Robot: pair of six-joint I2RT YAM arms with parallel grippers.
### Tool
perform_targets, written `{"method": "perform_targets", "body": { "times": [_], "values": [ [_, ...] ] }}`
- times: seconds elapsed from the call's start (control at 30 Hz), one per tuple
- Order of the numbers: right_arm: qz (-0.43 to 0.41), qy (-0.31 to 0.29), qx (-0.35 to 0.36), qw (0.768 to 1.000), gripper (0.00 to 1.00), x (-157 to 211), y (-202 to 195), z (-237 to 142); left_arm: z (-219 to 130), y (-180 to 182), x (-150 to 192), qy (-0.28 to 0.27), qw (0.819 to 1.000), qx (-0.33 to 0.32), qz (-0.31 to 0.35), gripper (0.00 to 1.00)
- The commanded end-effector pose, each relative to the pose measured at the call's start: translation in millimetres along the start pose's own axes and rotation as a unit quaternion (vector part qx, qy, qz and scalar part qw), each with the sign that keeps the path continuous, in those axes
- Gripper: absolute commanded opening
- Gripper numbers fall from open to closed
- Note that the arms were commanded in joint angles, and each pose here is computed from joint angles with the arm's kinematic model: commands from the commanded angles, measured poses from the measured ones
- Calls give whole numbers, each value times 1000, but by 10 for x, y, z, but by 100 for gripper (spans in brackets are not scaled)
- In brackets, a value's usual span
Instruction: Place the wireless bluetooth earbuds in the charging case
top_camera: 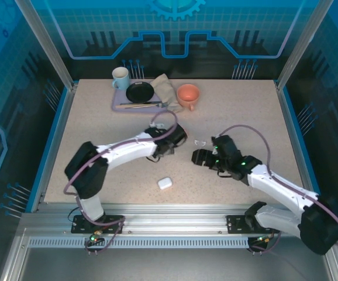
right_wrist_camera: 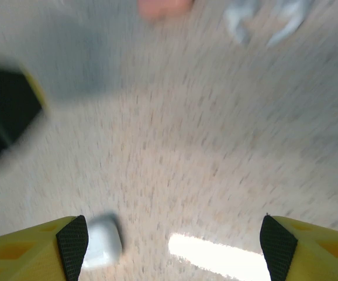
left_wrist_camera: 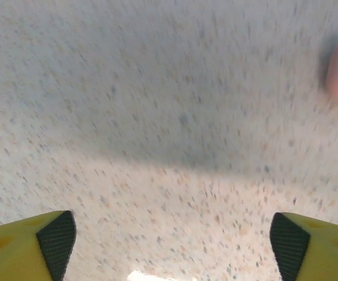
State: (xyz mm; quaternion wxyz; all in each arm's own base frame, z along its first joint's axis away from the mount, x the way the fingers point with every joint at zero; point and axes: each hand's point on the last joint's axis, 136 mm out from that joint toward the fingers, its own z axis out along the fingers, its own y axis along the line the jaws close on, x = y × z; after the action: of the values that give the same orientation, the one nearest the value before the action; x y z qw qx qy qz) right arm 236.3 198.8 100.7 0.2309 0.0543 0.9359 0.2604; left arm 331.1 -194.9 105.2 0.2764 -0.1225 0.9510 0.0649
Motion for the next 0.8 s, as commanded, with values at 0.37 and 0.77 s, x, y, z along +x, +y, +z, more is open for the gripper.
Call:
{"method": "perform_targets", "body": {
  "times": [0.37, 0.77],
  "values": [
    [-211, 165, 199, 943, 80, 1027, 526, 446, -363, 914, -1057, 0, 971, 131, -198, 99],
    [-201, 186, 237, 932, 80, 1118, 377, 581, -442, 1127, -1137, -1, 953, 177, -245, 99]
  ]
}}
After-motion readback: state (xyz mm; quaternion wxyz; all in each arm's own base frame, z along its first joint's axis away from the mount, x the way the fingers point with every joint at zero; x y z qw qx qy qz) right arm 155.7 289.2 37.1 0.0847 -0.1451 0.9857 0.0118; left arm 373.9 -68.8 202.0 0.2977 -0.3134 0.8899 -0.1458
